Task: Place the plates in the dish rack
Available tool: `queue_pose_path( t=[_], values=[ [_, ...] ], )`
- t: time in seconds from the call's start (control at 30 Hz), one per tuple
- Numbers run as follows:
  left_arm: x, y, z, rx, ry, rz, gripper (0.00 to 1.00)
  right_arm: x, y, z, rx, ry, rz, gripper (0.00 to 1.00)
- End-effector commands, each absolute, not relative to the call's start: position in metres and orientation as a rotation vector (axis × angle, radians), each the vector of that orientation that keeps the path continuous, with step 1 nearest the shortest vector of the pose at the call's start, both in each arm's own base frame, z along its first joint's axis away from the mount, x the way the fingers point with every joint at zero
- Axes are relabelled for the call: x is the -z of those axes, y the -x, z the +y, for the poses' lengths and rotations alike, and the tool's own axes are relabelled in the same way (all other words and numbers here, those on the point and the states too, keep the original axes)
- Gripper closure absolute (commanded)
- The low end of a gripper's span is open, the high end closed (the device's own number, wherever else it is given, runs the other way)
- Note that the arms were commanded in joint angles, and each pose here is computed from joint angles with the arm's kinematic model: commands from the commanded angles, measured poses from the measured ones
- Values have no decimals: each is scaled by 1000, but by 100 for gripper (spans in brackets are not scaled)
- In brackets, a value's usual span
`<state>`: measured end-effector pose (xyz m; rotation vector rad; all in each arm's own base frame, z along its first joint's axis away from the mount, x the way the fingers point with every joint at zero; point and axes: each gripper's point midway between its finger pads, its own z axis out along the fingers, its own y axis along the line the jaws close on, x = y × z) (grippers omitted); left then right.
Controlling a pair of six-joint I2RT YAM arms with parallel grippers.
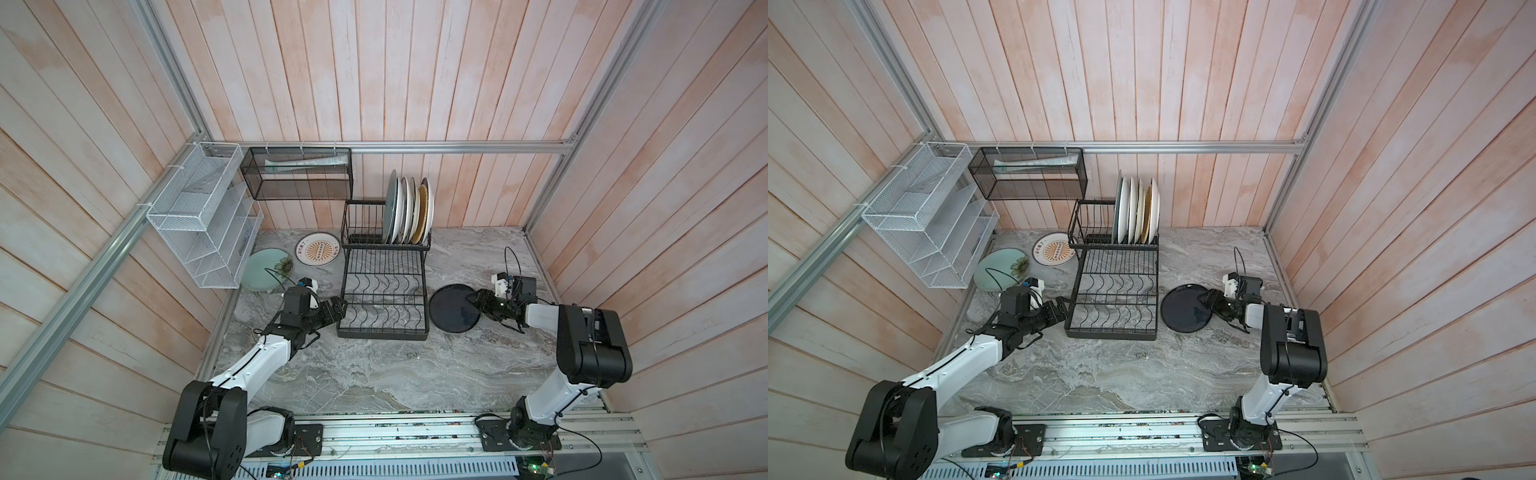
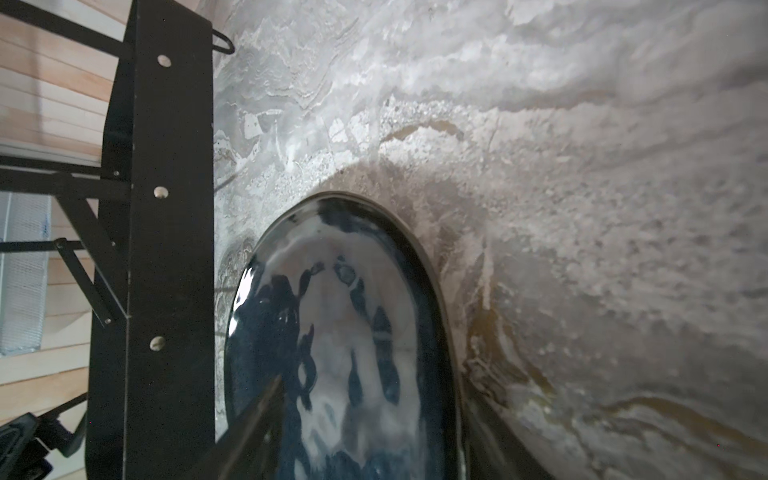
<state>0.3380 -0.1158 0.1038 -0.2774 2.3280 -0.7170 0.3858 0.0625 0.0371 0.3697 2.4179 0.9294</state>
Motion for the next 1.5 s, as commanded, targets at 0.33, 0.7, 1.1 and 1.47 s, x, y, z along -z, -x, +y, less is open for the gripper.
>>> queue_pose_path(
  t=[0.33, 0.7, 1.1, 1.47],
  values=[
    [-112, -369, -130, 767, 155, 2272, 10, -16, -349, 83, -1044, -415, 2502, 49],
    [-101, -380, -140, 822, 149, 2308, 29, -12, -336, 83, -1062, -492, 2477, 70],
    [-106, -382, -131, 784, 185, 2291, 29, -11, -318, 59, -981, -623, 2452, 100],
    [-107, -384, -130, 794, 188, 2287, 29, -33, -286, 35, -899, -745, 2380, 100]
  ],
)
